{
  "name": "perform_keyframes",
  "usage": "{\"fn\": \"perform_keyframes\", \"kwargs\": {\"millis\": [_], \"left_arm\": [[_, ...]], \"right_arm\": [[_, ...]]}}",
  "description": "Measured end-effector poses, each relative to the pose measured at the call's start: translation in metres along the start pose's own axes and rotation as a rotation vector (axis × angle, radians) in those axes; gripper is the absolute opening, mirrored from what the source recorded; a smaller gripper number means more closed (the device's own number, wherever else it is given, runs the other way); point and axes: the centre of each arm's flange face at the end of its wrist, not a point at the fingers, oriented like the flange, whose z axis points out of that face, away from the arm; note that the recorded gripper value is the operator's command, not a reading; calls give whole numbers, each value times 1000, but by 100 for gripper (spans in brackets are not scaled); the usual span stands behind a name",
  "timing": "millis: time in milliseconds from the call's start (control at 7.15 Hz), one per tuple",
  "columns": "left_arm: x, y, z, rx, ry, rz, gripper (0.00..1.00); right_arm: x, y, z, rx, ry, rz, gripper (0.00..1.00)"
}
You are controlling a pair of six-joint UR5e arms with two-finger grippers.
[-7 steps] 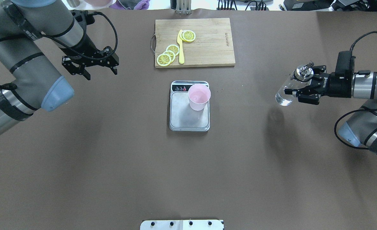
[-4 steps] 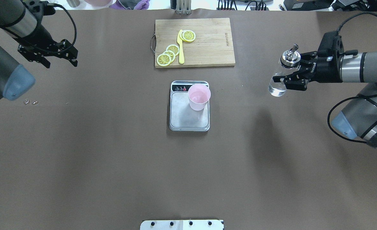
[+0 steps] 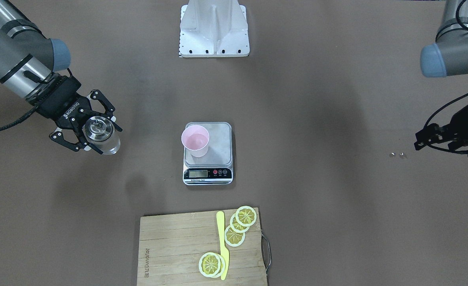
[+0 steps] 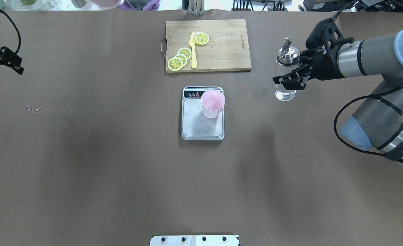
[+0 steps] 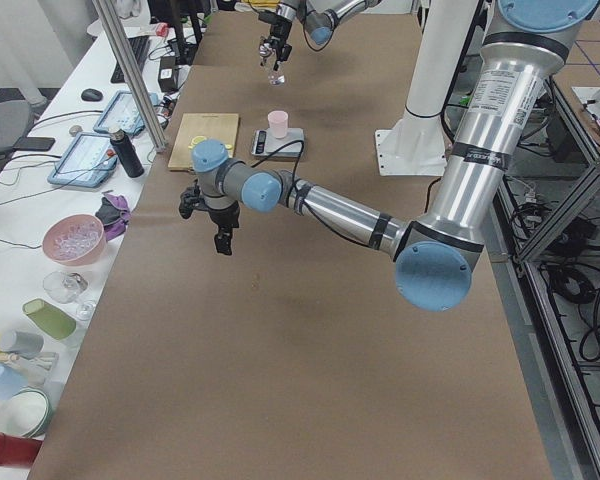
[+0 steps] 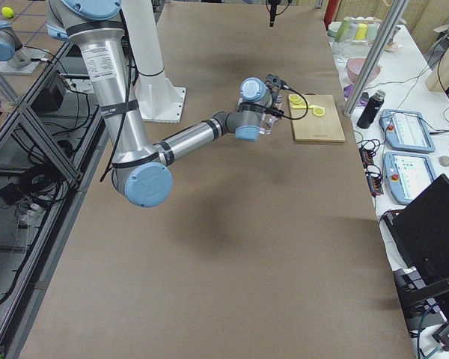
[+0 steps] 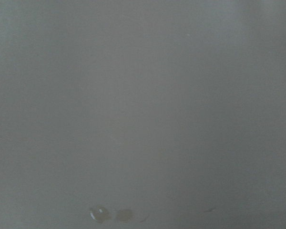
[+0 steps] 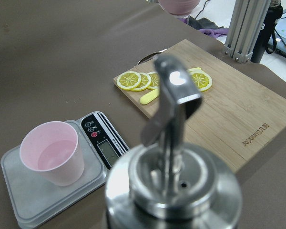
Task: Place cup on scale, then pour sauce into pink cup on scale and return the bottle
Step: 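Withdraw the left arm away from the scale while the right gripper lifts the glass bottle, then carry the glass bottle with the right gripper to above the pink cup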
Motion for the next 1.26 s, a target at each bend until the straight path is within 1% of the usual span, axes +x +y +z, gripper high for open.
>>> {"fn": "perform_keyframes", "kwargs": {"millis": [140, 420, 699, 839, 979, 1259], "left_arm": [[-35, 10, 7, -14, -15, -21, 98], [-98, 37, 14, -36, -36, -19, 98], [-131, 56, 15, -26, -40, -17, 98], [-145, 65, 15, -22, -41, -16, 98], [-161, 75, 14, -19, -44, -13, 98], [-180, 88, 13, -20, -47, -8, 98]], "right_arm": [[-10, -3, 11, -22, 21, 3, 26], [-33, -18, 30, -55, 73, -30, 26], [-70, -47, 36, -105, 133, -67, 26], [-86, -56, 42, -128, 160, -81, 26], [-98, -60, 50, -153, 185, -88, 26], [-108, -56, 62, -199, 236, -94, 26]]}}
